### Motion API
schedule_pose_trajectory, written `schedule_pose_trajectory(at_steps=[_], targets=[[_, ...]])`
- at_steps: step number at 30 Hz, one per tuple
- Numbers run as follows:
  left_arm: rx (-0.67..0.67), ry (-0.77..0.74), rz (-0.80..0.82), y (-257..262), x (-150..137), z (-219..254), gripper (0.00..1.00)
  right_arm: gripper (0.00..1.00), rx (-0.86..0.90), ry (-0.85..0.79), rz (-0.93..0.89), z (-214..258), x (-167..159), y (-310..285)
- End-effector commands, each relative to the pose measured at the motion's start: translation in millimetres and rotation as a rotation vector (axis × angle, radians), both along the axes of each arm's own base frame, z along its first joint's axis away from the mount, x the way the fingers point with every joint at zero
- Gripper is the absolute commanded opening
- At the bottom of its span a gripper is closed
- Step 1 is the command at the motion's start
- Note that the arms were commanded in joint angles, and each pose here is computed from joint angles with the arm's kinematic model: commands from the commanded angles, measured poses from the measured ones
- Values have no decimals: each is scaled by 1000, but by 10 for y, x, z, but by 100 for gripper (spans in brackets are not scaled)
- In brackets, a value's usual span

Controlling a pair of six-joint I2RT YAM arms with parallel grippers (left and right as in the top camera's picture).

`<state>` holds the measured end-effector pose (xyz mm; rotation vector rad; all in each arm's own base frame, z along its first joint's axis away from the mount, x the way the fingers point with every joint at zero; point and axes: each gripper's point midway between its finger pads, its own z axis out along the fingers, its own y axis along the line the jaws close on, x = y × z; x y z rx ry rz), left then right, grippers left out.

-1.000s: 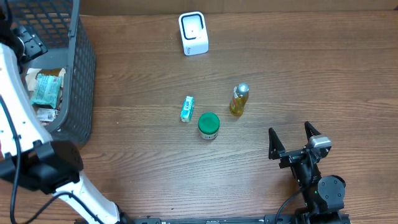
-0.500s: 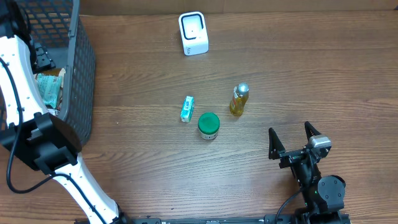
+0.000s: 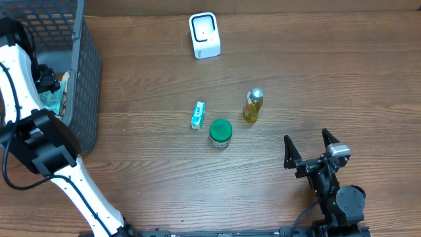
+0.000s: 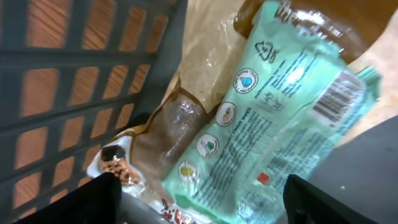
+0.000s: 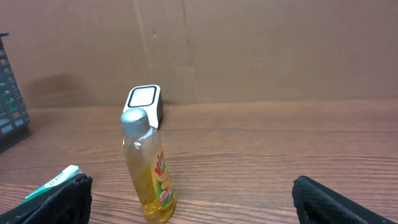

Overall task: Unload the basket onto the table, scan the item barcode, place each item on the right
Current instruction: 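Lower the left gripper into the basket and grasp a white bag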

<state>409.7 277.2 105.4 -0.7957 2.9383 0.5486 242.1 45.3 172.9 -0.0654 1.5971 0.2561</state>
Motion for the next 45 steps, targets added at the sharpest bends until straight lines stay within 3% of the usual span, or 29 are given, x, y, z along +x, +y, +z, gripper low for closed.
schedule_pose_trajectory(at_steps=[1, 4, 10, 12, 21, 35, 37, 40, 41, 45], targets=[[-95, 13, -68, -77, 29, -214, 84, 100, -1, -1, -9, -27, 4, -18], [-161, -13, -126, -158, 97, -269, 84, 100, -1, -1, -9, -26, 5, -18], [-168, -32, -145, -160, 145, -273, 85, 100, -1, -1, -9, -26, 4, -18], [-192, -46, -149, -201, 169, -287, 100, 100, -1, -1, -9, -26, 4, -18], [-106, 37, -121, -73, 37, -373, 100, 100, -1, -1, -9, -26, 5, -18], [-99, 134, -121, -67, -188, -900, 100, 100, -1, -1, -9, -26, 4, -18], [-102, 138, -121, -74, -199, -912, 90, 100, -1, -1, -9, -26, 5, -18], [-107, 138, -121, -82, -200, -911, 42, 100, -1, -1, -9, -26, 4, -18], [-108, 139, -121, -84, -203, -907, 30, 100, -1, -1, -9, -26, 4, -18], [-107, 130, -113, -89, -195, -870, 20, 100, -1, -1, -9, -26, 4, -18]])
